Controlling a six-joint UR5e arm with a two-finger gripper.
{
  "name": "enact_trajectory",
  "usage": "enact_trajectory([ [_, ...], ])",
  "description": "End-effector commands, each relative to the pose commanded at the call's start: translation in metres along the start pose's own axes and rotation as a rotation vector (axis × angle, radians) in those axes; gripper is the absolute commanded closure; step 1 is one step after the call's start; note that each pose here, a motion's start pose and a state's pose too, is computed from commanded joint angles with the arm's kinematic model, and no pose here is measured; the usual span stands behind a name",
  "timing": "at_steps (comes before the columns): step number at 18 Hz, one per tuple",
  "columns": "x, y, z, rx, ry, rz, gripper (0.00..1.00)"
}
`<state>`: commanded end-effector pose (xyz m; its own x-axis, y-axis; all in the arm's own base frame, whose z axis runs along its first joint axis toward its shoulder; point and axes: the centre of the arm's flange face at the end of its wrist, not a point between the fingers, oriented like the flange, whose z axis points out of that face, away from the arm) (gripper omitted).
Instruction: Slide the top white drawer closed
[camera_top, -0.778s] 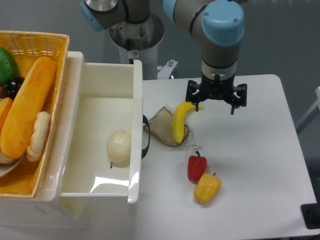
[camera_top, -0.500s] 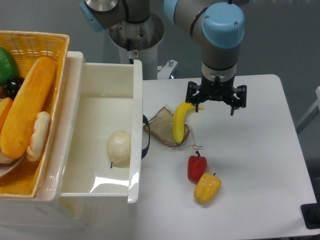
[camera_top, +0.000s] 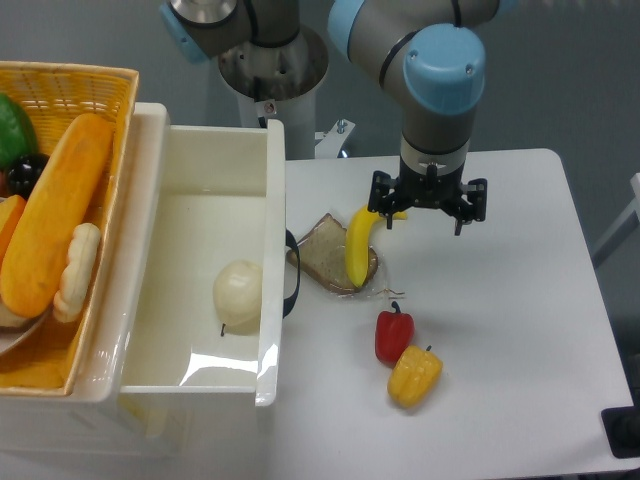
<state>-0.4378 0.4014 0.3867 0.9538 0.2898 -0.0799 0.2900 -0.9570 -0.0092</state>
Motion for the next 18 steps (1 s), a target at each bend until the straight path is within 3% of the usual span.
enact_trajectory([
  [7, 0.012, -0.023, 0.034, -0.042, 0.04, -0.138, 0.0],
  [11, 0.023, -0.035, 0.056, -0.063, 0.077, -0.114, 0.0],
  [18, 0.037, -0.048, 0.082, -0.02, 0.225, -0.127, 0.0],
])
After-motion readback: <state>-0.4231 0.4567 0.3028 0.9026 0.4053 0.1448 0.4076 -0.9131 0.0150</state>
